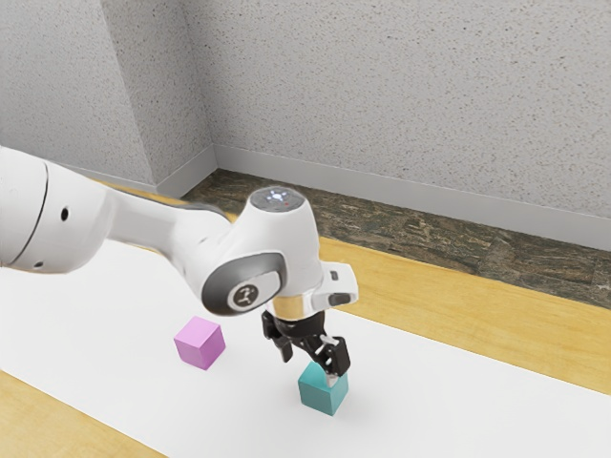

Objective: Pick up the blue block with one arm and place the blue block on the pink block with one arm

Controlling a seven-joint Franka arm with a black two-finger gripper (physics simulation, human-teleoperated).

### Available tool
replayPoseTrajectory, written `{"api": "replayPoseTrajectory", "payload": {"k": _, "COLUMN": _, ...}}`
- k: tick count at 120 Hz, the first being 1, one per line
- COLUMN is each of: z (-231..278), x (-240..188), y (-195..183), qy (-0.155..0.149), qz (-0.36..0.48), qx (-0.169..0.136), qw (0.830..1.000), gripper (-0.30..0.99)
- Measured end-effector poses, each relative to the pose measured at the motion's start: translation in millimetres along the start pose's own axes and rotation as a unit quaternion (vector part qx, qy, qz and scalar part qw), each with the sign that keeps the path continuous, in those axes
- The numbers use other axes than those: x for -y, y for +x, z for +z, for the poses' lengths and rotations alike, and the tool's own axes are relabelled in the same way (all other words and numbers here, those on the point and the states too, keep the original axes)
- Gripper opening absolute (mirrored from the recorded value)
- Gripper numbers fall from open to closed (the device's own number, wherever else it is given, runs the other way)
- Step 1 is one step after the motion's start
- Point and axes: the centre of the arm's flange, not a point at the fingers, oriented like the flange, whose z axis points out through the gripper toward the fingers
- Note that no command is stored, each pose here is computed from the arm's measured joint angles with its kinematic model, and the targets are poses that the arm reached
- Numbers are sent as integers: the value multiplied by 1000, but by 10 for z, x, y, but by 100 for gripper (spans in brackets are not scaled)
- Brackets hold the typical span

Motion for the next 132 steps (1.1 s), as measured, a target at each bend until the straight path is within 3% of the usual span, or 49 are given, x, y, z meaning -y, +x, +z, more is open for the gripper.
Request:
{"api": "replayPoseTrajectory", "payload": {"k": 35, "z": 278, "x": 6, "y": 25, "qy": -2, "qz": -3, "qx": 17, "qw": 1000, "gripper": 69}}
{"api": "replayPoseTrajectory", "payload": {"k": 132, "z": 370, "x": 22, "y": 161, "qy": -12, "qz": -22, "qx": 9, "qw": 1000, "gripper": 69}}
